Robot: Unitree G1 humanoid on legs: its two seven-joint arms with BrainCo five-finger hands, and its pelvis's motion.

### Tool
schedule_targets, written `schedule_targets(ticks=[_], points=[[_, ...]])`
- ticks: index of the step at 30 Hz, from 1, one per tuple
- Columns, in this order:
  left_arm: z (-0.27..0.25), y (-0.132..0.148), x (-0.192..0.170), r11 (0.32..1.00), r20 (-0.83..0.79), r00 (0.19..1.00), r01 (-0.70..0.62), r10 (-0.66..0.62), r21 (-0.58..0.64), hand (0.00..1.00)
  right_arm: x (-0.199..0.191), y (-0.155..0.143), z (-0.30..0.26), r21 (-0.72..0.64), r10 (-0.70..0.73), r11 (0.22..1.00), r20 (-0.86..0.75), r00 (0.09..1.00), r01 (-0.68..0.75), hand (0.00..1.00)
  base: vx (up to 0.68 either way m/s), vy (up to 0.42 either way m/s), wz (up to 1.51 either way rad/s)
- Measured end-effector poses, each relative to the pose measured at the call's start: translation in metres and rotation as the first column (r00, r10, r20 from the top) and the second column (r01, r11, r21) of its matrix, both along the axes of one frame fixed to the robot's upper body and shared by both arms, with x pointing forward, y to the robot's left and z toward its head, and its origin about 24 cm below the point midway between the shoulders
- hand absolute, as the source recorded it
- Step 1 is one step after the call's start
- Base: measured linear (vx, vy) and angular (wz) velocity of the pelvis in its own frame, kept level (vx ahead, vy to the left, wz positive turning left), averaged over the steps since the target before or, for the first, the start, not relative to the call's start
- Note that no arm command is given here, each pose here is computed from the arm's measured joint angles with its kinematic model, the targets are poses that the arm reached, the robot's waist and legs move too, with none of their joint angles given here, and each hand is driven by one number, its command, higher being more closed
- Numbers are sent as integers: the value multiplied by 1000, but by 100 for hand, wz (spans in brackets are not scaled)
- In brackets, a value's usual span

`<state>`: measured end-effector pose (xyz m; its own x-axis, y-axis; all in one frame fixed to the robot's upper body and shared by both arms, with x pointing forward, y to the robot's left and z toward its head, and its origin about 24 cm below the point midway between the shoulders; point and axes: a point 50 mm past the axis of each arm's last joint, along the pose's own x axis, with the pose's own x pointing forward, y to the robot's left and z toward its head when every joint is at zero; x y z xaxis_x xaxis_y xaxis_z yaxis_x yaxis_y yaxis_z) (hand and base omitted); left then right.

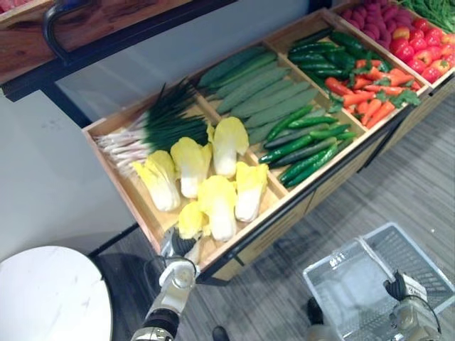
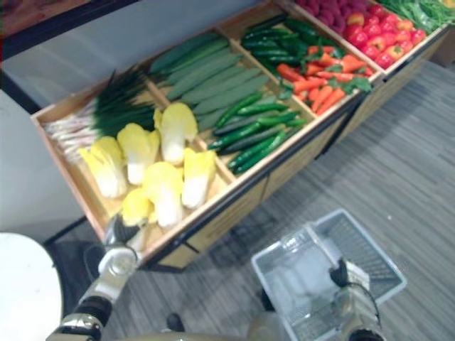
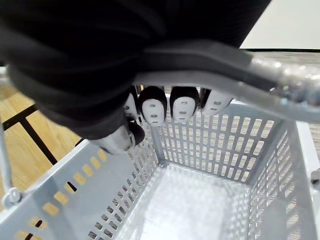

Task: Pick vegetable in the basket

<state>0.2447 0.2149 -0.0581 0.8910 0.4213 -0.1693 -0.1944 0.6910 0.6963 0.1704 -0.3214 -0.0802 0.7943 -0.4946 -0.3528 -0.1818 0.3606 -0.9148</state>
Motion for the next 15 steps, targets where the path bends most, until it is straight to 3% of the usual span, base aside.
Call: schedule_targets(ticks=[10, 15], points=[[-1, 2, 5, 999, -28, 999, 28, -27, 20, 100, 0, -1, -1, 5, 19, 1000, -32, 999, -19, 100, 1, -1, 1], [5, -7, 7, 993, -25, 993, 118, -117, 9, 100, -15, -7, -4, 5, -22, 1000, -53, 998, 22, 100, 16, -5, 15]])
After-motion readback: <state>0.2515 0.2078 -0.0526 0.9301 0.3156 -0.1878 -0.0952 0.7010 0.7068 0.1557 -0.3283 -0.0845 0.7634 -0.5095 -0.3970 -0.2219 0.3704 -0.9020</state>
